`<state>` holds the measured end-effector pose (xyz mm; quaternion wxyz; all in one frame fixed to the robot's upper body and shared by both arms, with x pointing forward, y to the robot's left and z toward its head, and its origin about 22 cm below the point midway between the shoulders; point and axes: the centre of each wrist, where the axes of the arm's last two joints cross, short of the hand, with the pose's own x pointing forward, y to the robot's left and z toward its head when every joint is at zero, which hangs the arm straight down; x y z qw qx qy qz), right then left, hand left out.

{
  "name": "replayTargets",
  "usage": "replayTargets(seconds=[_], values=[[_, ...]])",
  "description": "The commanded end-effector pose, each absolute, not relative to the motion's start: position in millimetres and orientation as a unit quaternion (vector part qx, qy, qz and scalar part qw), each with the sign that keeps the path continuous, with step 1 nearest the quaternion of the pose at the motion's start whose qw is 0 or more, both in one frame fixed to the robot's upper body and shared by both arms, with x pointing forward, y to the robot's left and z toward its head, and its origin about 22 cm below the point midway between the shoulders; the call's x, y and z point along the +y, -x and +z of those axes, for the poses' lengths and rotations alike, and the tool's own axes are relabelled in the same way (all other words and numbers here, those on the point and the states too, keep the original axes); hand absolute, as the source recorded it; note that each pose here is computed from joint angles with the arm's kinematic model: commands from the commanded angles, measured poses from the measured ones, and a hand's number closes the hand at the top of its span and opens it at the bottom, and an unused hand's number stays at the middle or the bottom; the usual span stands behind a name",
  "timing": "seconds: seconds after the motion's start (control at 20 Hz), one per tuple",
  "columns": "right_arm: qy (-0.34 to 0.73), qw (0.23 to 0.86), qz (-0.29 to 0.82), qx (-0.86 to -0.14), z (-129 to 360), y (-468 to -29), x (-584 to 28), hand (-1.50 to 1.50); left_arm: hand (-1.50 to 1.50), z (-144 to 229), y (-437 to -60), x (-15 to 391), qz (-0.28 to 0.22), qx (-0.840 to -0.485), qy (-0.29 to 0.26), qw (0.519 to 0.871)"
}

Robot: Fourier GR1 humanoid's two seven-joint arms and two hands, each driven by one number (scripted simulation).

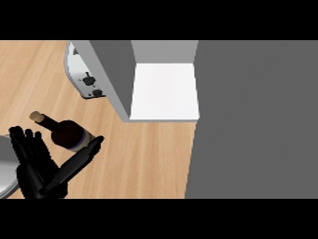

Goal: Pick up the wine, place it into the cabinet and close the cabinet

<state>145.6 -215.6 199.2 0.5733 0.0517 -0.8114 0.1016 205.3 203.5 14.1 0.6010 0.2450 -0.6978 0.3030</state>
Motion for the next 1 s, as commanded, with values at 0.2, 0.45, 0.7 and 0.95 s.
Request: replayTargets(seconds=[0.2, 0.45, 0.7, 0.95], values=[[-0.077, 0.556, 0.102, -0.821, 206, -122, -218, -1.5, -1.5, -31, -218, 234, 0.309, -0.702, -0.236, 0.597], [-0.079, 0.547, 0.103, -0.827, 225, -116, -212, -1.5, -1.5, -51, -233, 217, 0.305, -0.703, -0.236, 0.597], [-0.083, 0.552, 0.099, -0.824, 221, -108, -217, -1.5, -1.5, -60, -220, 226, 0.307, -0.698, -0.231, 0.604], [-0.08, 0.556, 0.101, -0.821, 223, -130, -206, -1.5, -1.5, -73, -228, 230, 0.311, -0.696, -0.221, 0.609]])
